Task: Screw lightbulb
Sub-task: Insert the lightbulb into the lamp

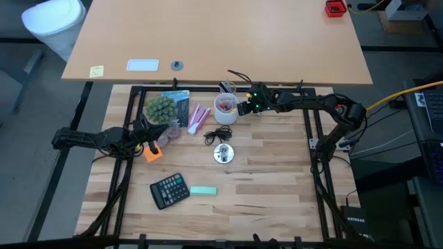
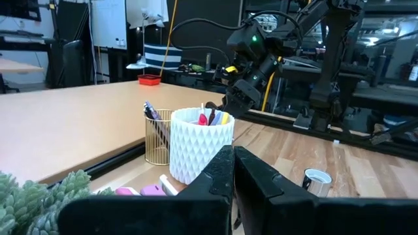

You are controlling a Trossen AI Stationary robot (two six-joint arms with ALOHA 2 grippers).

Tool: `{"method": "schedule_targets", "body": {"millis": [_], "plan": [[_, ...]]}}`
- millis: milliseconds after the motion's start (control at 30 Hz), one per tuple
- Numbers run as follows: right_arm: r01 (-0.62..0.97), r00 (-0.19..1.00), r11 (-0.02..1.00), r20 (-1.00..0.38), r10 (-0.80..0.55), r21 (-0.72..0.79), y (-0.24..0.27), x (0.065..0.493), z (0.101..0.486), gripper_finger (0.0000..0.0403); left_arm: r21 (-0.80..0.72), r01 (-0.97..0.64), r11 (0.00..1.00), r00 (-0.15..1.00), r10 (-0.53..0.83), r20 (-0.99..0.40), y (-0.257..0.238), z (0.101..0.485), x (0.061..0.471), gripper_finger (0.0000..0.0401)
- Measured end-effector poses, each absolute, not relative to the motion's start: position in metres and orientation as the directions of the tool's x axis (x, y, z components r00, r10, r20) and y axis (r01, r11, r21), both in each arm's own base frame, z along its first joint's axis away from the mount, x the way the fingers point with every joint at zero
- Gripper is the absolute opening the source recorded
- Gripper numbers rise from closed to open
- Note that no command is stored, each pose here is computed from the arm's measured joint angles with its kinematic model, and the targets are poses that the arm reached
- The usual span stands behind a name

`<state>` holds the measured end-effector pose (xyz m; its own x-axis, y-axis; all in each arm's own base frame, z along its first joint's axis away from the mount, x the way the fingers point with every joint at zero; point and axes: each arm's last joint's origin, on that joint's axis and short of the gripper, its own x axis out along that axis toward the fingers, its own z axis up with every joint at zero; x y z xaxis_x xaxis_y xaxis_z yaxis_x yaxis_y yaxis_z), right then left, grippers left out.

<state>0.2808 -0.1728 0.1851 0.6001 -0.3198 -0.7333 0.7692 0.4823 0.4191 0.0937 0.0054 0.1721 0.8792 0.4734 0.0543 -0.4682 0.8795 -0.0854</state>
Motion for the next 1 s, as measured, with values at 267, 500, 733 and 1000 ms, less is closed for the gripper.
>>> {"method": "schedule_targets", "body": {"millis": [267,500,733,1000], "plan": [[0.769,0.600,0.482,-0.733,-0.320,0.419,-0.1728,0.2808,0.1852,0.0168,-0.088,-0.468,0.879,0.879,0.473,0.054,0.0054,0.1721,0.0937,0.0004],[0.769,0.600,0.482,-0.733,-0.320,0.419,-0.1730,0.2808,0.1852,0.0168,-0.090,-0.468,0.879,0.879,0.473,0.054,0.0054,0.1720,0.0937,0.0004],[0.770,0.600,0.478,-0.733,-0.320,0.422,-0.1729,0.2808,0.1852,0.0168,-0.090,-0.467,0.879,0.879,0.473,0.054,0.0053,0.1721,0.0937,0.0004],[0.790,0.552,0.487,-0.777,-0.302,0.372,-0.1708,0.2763,0.1809,0.0168,-0.090,-0.467,0.879,0.879,0.473,0.054,0.0053,0.1720,0.0937,0.0004]]}}
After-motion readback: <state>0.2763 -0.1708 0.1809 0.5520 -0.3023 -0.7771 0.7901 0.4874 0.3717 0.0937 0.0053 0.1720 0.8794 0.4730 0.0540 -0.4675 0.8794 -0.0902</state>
